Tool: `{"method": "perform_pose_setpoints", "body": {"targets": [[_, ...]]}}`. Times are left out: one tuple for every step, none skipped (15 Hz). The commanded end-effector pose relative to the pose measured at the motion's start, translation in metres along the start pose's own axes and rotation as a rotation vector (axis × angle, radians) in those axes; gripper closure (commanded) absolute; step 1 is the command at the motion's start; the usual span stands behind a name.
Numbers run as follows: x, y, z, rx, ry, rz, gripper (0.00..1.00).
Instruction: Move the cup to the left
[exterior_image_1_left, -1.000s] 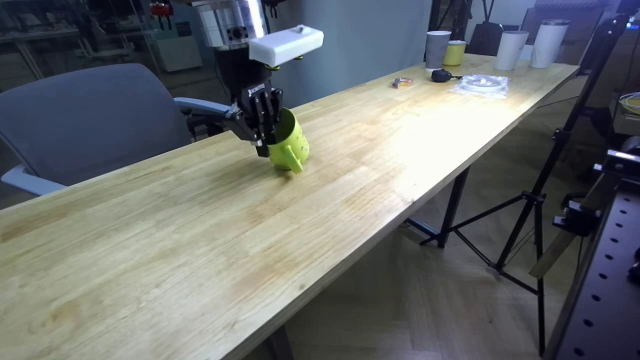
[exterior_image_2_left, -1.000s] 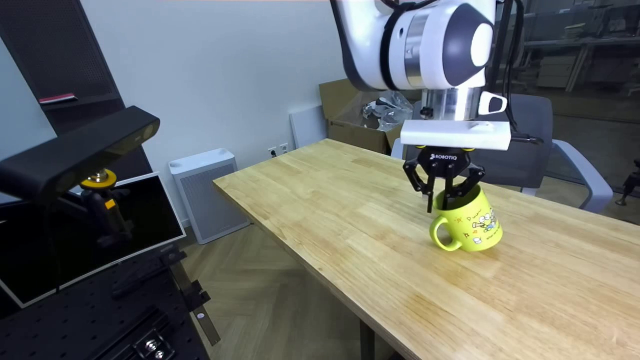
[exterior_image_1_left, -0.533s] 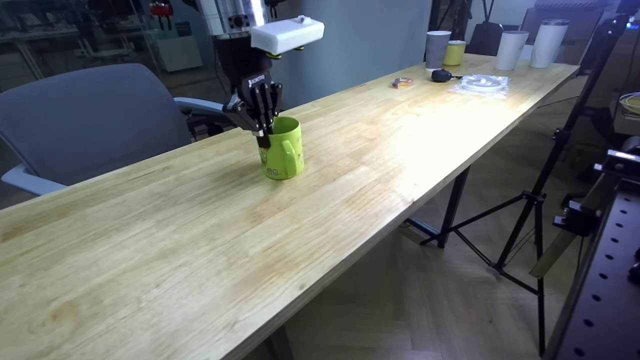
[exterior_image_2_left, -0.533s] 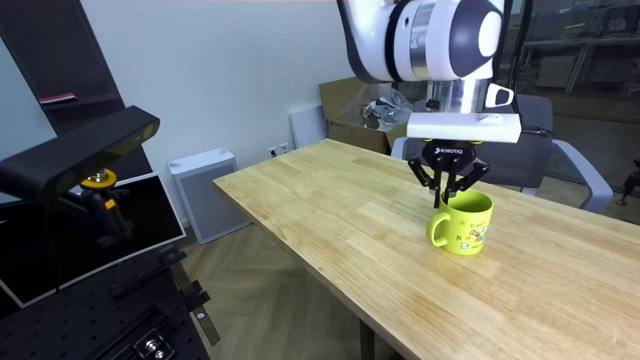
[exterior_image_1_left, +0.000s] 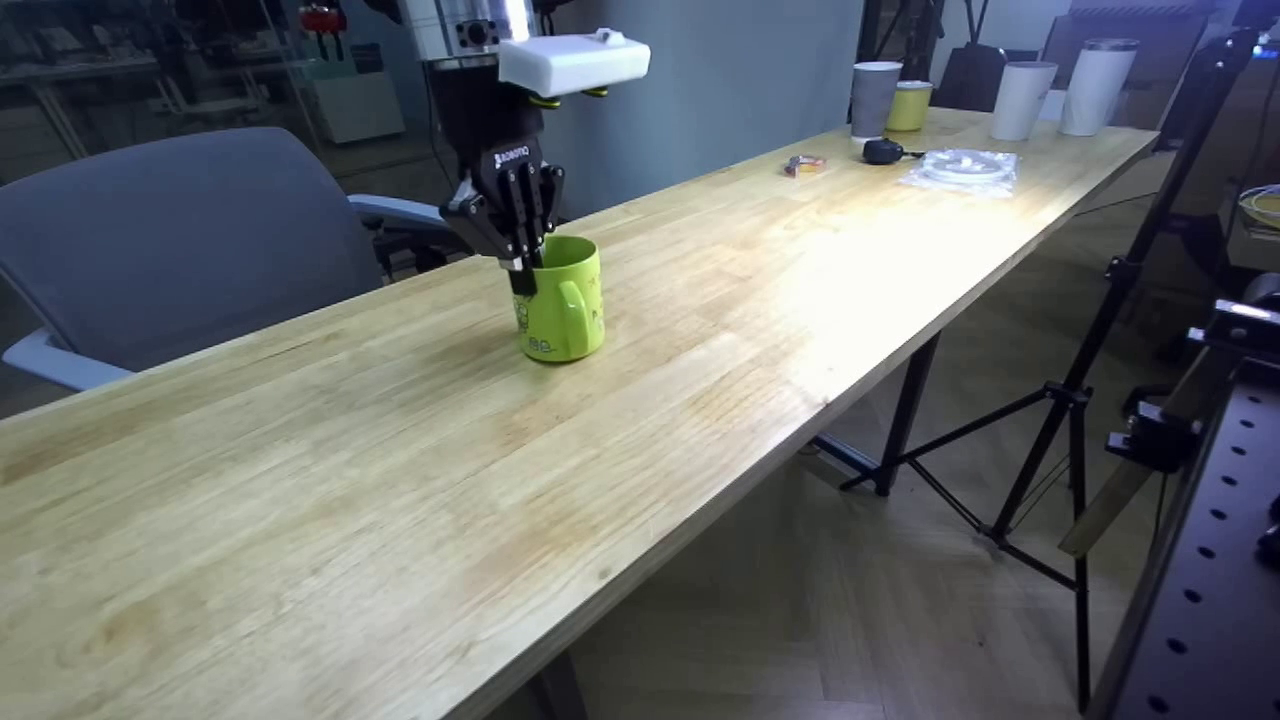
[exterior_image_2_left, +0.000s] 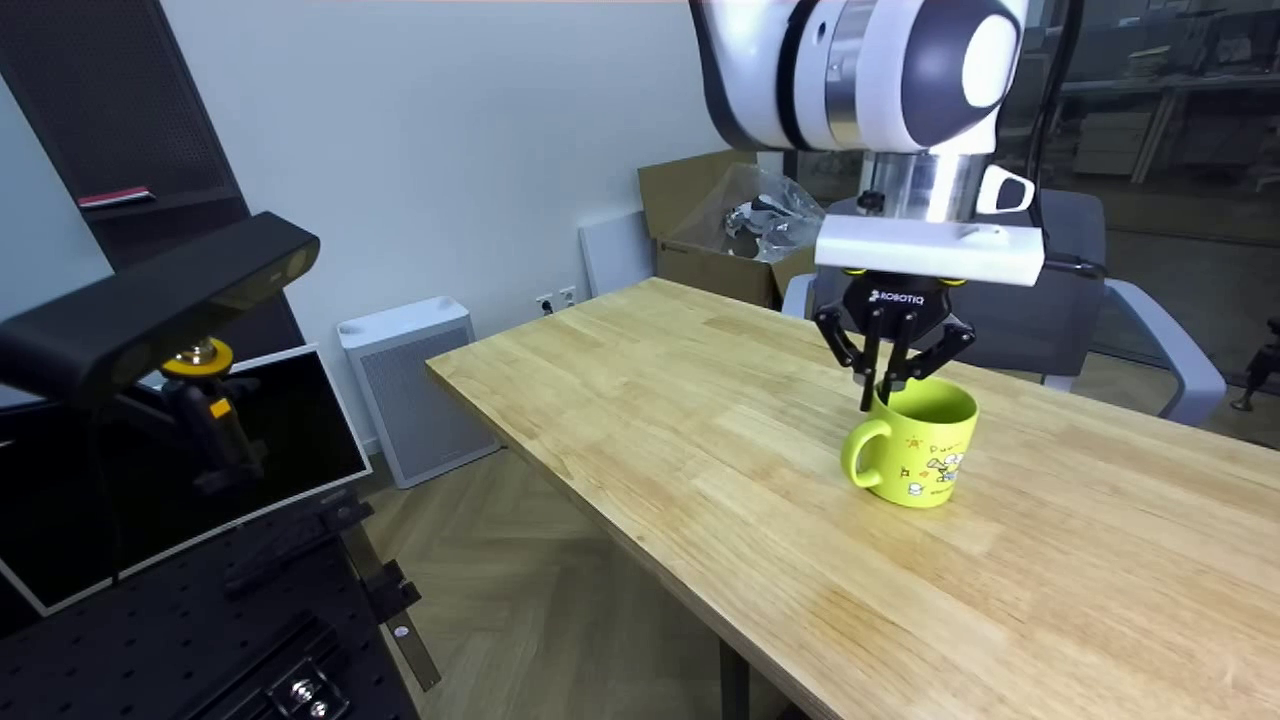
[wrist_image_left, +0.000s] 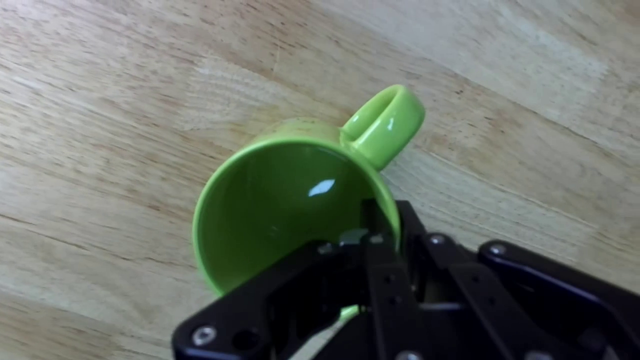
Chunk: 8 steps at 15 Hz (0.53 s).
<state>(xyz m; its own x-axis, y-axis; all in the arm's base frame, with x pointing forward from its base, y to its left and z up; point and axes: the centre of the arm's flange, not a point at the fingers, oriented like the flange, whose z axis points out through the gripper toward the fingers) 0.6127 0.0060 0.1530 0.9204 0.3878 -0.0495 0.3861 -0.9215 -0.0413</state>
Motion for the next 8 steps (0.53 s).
{"method": "perform_pose_setpoints", "body": {"targets": [[0.007,0.003,-0.011,0.019,-0.018,0.027,0.98],[0.010,0.004,-0.014,0.011,-0.027,0.036,0.98],[0.012,0.005,-0.016,0.006,-0.034,0.042,0.98],[0.014,0.006,-0.018,0.002,-0.040,0.046,0.98],[0.017,0.007,-0.022,-0.005,-0.043,0.050,0.98],[0.020,0.008,-0.026,-0.012,-0.043,0.052,0.98],[0.023,0.008,-0.031,-0.023,-0.041,0.055,0.98],[0.026,0.009,-0.036,-0.034,-0.037,0.057,0.98]]}}
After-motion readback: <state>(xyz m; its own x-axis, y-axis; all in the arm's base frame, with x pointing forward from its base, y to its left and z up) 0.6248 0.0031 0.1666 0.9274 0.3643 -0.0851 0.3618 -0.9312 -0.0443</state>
